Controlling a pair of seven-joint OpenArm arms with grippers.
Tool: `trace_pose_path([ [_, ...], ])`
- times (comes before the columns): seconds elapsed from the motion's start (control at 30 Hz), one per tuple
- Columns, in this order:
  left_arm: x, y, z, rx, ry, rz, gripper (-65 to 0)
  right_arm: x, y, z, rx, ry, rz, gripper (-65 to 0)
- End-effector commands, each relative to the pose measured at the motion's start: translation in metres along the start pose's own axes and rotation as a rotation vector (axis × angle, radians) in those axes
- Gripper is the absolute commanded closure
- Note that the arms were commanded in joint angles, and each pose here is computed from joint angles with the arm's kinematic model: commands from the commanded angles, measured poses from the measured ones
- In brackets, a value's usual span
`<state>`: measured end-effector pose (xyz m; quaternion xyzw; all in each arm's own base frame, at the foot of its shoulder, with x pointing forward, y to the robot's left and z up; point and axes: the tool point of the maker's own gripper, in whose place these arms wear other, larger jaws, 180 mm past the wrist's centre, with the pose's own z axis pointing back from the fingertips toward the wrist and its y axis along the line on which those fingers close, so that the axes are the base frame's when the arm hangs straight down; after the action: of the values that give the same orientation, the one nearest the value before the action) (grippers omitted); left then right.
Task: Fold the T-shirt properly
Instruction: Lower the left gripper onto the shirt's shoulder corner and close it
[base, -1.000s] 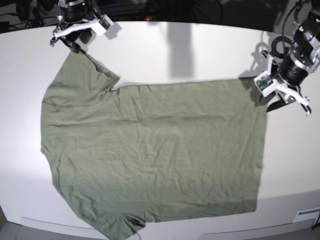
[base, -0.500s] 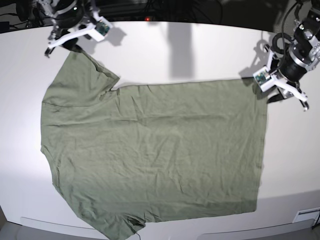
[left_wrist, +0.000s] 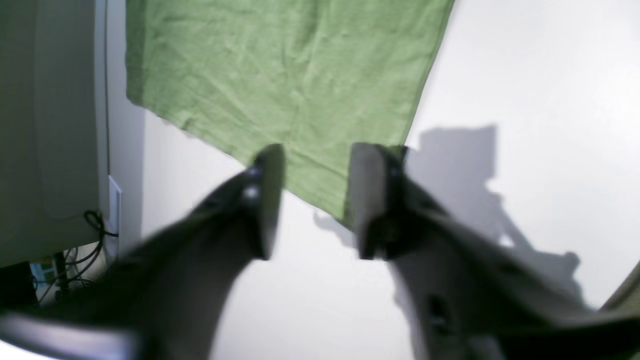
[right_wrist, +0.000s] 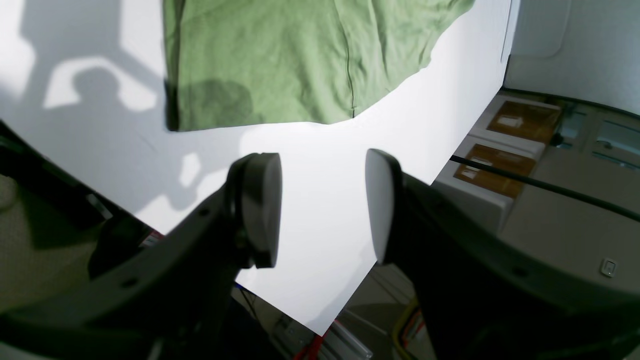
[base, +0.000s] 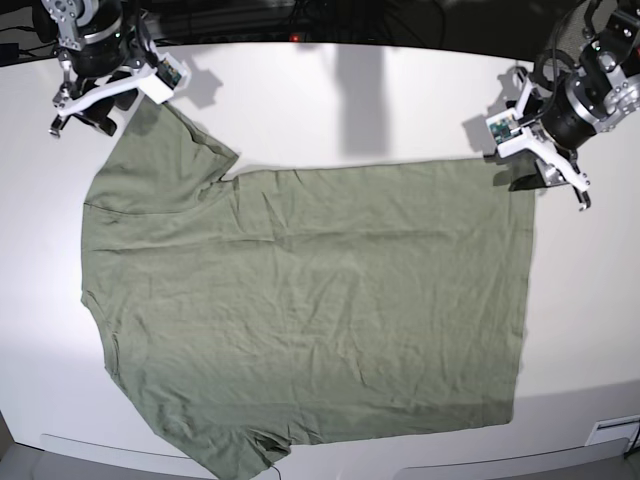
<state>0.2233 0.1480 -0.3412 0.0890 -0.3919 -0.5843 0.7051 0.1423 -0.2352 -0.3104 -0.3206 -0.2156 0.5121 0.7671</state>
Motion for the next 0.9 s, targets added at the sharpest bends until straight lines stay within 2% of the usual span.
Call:
trace_pose_path([
  [0.0, 0.007, 0.009, 0.002, 0.028, -0.028, -0.006, -32.5, 0.001, -0.009, 0.003, -0.030, -0.003, -0.010, -27.7],
  [0.07, 0.009, 0.006, -0.002, 0.039, -0.032, 0.033, -36.9, 0.001, -0.005, 0.003, -0.010, -0.005, -0.022, -28.5],
  [0.17, 0.002, -0.005, -0.013, 0.034, -0.019, 0.102, -37.0, 0.001, -0.002, 0.003, 0.008, -0.007, -0.032, -29.9],
  [0.27, -0.020, -0.018, -0.022, 0.003, 0.038, 0.139, -36.9, 0.001, -0.002, 0.003, 0.010, -0.008, -0.033, -29.9],
  [0.87, -0.079, -0.041, -0.041, -0.050, 0.191, 0.161, -36.9, 0.005, -0.003, 0.002, 0.007, -0.024, -0.034, -29.9],
])
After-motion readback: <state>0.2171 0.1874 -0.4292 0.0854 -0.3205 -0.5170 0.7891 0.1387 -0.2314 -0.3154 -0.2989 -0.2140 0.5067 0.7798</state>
